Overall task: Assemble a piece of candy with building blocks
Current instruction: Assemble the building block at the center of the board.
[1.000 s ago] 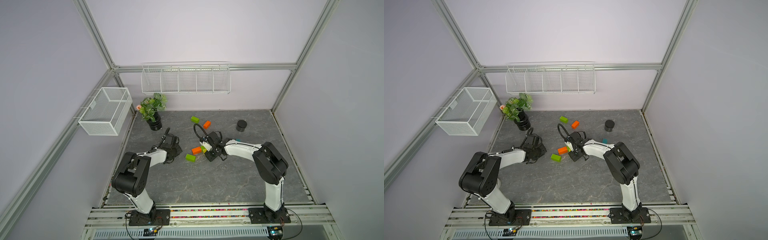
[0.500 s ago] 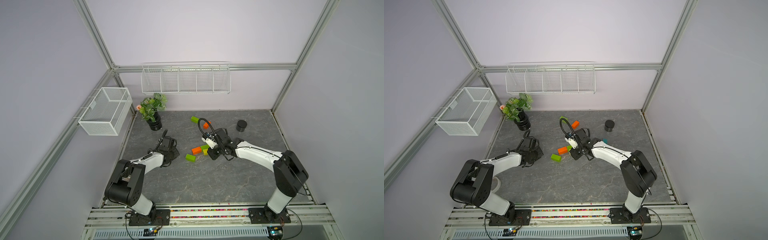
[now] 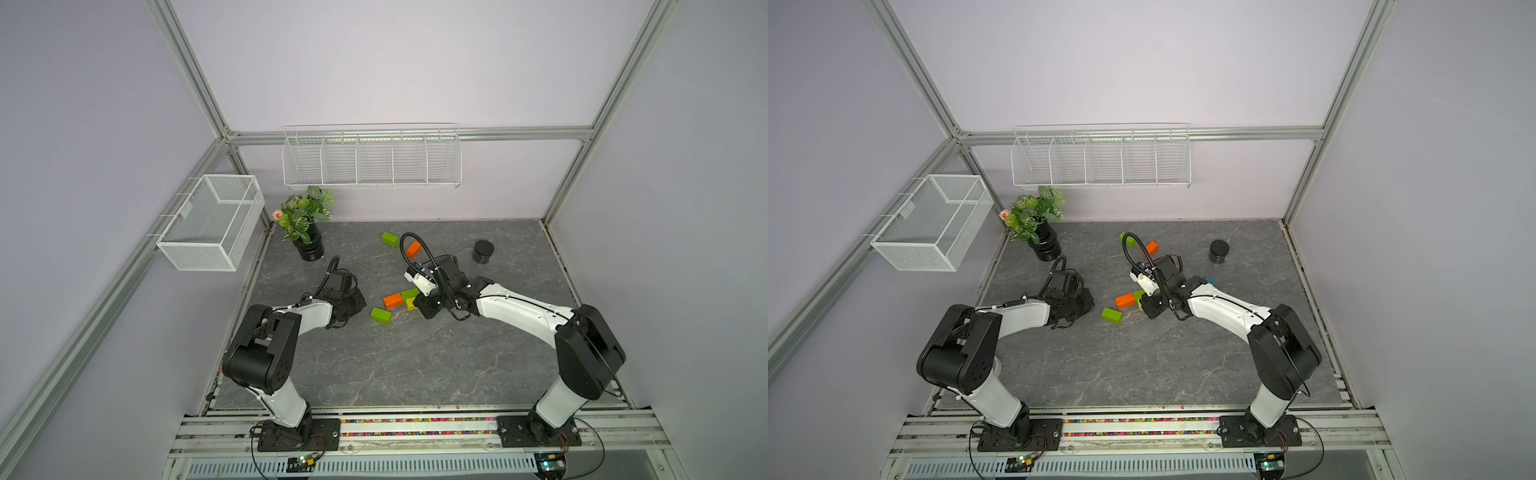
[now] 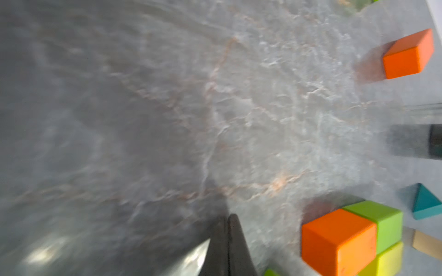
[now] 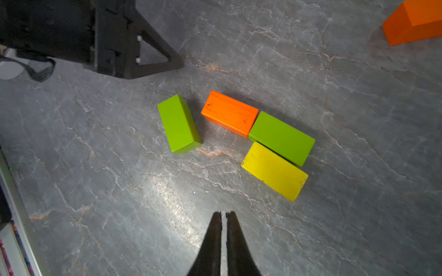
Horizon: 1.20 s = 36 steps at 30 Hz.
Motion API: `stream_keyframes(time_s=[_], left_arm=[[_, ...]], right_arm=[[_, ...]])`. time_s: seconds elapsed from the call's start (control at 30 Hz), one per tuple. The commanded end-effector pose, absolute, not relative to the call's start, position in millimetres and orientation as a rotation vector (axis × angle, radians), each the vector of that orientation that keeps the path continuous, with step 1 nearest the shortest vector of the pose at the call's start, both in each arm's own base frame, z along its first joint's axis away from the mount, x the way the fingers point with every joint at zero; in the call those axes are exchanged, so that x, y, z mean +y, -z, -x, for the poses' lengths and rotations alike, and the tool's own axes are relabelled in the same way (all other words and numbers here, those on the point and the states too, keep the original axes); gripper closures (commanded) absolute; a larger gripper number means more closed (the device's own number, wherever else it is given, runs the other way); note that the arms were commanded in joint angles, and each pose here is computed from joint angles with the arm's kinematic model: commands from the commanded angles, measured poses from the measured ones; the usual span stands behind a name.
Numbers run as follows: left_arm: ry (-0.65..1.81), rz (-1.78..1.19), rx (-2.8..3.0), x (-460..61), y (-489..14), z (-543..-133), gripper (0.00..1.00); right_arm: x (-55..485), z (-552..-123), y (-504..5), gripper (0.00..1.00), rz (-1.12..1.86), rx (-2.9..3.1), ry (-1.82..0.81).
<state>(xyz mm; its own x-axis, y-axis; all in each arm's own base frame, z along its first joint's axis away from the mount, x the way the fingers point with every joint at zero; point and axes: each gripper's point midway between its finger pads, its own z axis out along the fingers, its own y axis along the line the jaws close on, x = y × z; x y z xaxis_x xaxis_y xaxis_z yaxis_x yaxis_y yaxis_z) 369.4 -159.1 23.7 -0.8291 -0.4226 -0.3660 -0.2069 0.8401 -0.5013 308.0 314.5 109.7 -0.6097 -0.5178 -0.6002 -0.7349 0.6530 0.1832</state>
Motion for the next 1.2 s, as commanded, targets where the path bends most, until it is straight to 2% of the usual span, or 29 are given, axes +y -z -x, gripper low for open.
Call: stream_keyframes(time_s=[0.0,0.43,0.73,1.17], left_arm=[[0.691,0.457,2.590,-172,-13,-368,1.00],[0.698,0.400,2.670,-180,-9,-341,1.00],[0.685,0.396,2.704,-176,-6,-325,1.00],[0.739,0.387,2.699,-188,-7,-322,1.00]], right_arm=[[329,-294,-96,0.88,1.005,2.401,-0.648],[379,-277,-73,0.89,1.133,2.418,-0.693],[392,-269,-61,0.89,1.168,2.438,-0.721],[398,-269,-42,0.90,1.189,2.472,-0.713]])
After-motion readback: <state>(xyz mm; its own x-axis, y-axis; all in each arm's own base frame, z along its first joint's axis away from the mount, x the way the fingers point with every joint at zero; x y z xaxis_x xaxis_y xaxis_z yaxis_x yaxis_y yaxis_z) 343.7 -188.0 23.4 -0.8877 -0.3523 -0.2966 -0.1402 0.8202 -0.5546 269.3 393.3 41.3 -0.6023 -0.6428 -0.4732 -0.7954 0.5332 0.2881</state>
